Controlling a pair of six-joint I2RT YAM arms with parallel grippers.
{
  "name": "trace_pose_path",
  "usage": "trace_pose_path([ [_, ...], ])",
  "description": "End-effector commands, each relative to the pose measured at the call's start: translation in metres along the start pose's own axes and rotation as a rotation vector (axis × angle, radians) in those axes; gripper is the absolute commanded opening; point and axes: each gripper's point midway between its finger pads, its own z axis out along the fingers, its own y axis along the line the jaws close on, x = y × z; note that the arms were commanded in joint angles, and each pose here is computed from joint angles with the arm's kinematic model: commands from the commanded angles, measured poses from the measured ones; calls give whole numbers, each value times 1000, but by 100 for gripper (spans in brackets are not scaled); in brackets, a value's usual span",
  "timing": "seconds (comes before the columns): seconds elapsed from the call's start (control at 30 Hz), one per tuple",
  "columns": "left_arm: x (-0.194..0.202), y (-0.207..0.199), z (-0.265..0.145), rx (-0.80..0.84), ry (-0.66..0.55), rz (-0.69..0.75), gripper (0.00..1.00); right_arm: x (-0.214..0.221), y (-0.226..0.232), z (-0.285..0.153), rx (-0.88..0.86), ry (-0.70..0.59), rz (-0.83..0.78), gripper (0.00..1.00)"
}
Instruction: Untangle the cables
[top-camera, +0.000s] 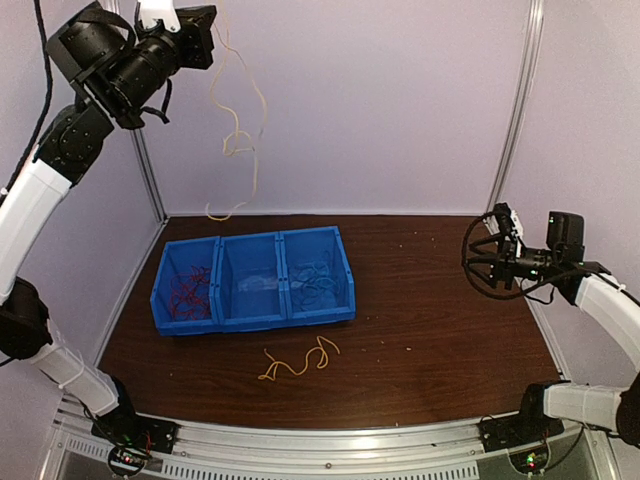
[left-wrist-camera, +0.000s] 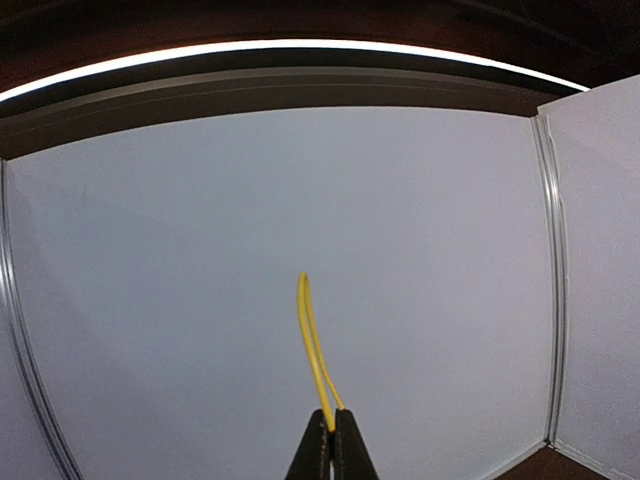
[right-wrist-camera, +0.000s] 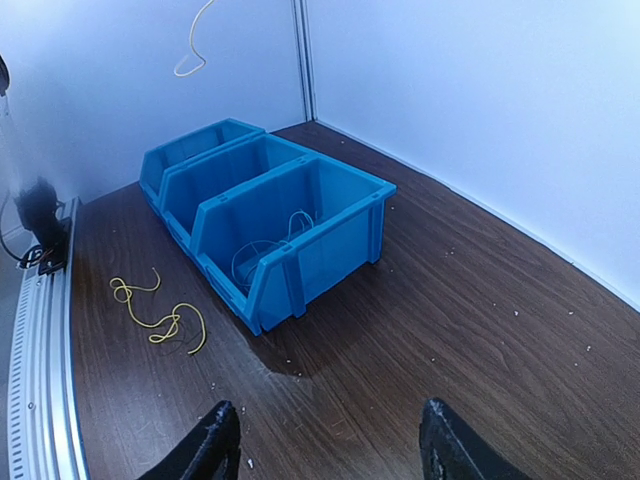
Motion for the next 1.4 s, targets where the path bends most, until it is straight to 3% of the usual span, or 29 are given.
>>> trace_pose_path([
  [0.0, -35, 28, -4, -83, -78, 12, 0, -2, -3, -5, 32, -11, -31, 62],
  [0.17, -11, 26, 4, -105, -5, 33, 0, -3, -3, -6, 35, -15, -34, 62],
  [0.37, 59, 31, 18, -110, 186, 19, 0, -1, -2, -6, 32, -14, -34, 63],
  [0.6, 96, 38, 6, -121, 243, -6, 0, 1, -4, -6, 40, -6, -37, 63],
  [0.83, 183, 34, -6, -109, 388, -62, 0, 2, -5, -6, 43, -2, -36, 63],
  [1.1, 244, 35, -18, -131, 492, -89, 0, 5, -8, -5, 44, 12, -32, 64],
  [1.37, 345, 7, -53, -72, 675, -161, 0, 6, -7, -5, 44, 15, -38, 64],
])
